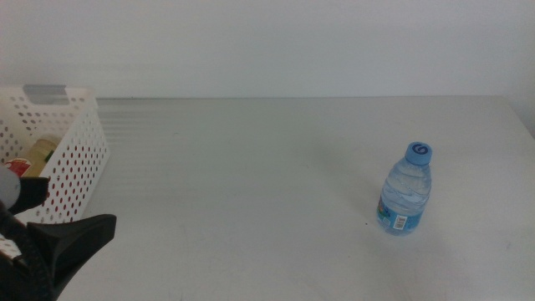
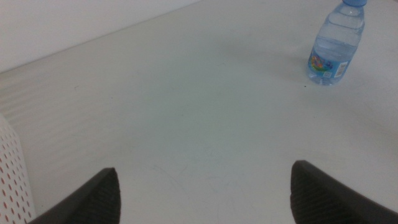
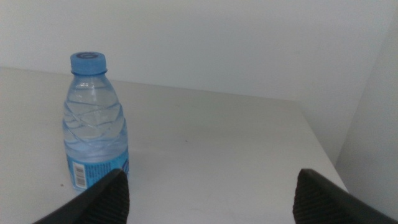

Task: Use arms to grab the bottles and put them into the dustbin to the left of the table.

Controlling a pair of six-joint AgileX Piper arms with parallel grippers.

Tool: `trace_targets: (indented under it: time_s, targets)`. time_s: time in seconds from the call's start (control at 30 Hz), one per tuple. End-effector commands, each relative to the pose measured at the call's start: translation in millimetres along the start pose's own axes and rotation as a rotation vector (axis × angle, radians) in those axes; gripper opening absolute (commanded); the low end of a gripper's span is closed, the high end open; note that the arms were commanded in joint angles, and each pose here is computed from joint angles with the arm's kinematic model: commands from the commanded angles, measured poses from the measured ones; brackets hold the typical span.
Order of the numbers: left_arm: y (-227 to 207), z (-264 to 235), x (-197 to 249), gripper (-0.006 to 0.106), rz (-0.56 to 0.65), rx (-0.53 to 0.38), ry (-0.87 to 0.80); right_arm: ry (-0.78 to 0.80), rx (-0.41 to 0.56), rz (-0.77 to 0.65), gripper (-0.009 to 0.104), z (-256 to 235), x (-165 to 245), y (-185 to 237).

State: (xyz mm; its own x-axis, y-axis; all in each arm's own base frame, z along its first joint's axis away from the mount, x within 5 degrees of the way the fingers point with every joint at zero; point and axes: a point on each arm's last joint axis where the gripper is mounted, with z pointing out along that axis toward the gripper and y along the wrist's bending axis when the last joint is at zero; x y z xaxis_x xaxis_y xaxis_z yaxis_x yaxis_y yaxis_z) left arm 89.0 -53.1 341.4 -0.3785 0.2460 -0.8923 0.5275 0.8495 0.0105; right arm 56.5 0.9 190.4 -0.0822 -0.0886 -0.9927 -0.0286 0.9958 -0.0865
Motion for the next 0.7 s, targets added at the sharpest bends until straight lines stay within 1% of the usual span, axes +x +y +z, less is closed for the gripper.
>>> trace_targets:
  time_s: [0.0, 0.23, 0.43, 0.53, 0.67]
  targets:
    - [0, -4, -12, 0.090, -0.012, 0.000, -0.085, -0.106, 0.009, 0.008, 0.084, -2, -22, -2]
    - [0, -4, -12, 0.090, -0.012, 0.000, -0.085, -0.113, 0.007, 0.025, 0.084, 4, -72, -6]
    - [0, -4, -12, 0.090, -0.012, 0.000, -0.085, -0.072, 0.004, 0.023, 0.084, 24, -108, -9]
    - [0, -4, -12, 0.090, -0.012, 0.000, -0.085, -0.025, 0.001, 0.012, 0.084, 39, -116, -10]
    - [0, -4, -12, 0.090, -0.012, 0.000, -0.085, 0.029, -0.005, -0.001, 0.084, 58, -110, -9]
